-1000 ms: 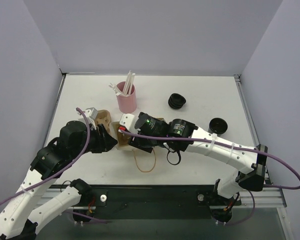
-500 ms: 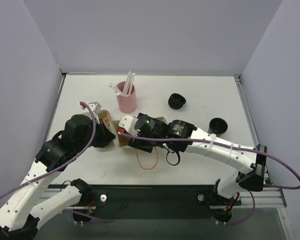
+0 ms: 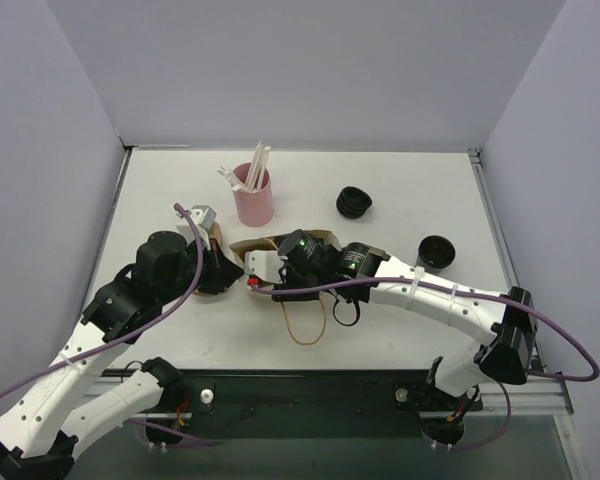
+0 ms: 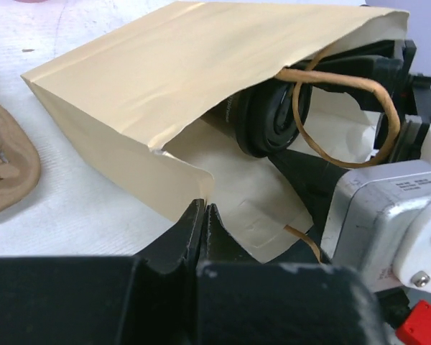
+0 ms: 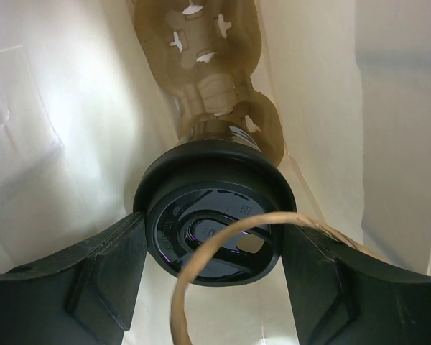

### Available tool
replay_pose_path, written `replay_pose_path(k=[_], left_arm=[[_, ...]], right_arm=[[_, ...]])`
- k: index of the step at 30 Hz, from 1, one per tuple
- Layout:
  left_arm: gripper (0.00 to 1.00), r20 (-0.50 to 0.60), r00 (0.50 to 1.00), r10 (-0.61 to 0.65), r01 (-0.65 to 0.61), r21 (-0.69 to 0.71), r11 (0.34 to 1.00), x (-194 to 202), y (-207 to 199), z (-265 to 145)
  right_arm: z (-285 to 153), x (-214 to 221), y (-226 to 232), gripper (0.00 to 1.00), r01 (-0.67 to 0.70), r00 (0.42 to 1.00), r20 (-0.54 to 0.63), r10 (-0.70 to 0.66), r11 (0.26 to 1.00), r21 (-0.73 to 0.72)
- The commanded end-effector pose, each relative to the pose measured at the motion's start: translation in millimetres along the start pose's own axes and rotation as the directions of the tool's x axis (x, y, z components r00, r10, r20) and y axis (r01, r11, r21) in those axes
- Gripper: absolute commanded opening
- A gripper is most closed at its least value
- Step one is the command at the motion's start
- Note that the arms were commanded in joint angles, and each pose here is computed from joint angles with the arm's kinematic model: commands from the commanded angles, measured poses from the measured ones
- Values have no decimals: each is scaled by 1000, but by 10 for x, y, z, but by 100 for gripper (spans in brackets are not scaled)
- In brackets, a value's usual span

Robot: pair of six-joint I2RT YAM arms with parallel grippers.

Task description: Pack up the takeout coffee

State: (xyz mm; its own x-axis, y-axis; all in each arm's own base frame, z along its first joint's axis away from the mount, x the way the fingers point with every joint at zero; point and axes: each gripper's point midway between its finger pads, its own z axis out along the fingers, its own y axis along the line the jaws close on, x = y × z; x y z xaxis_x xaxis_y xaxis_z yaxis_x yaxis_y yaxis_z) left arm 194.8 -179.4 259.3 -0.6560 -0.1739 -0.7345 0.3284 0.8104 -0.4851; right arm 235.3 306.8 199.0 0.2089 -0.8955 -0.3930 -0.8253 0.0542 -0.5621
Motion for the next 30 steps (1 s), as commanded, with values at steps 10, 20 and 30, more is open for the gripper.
replay_pose_path(k=[10,20,30], left_arm=[[0,34,999,23,-26,83,996,-6,-120,27],[0,43,999,-10,7,69,998,20,-116,27],[0,8,1000,11,-12,21,1000,135,-41,19]], right_arm=[[136,-42,-188,38,121,990,75,-122,993,19],[275,-15,-238,38,117,990,77,-117,993,1],[380,37,-426,37,47,997,62,-52,996,74]])
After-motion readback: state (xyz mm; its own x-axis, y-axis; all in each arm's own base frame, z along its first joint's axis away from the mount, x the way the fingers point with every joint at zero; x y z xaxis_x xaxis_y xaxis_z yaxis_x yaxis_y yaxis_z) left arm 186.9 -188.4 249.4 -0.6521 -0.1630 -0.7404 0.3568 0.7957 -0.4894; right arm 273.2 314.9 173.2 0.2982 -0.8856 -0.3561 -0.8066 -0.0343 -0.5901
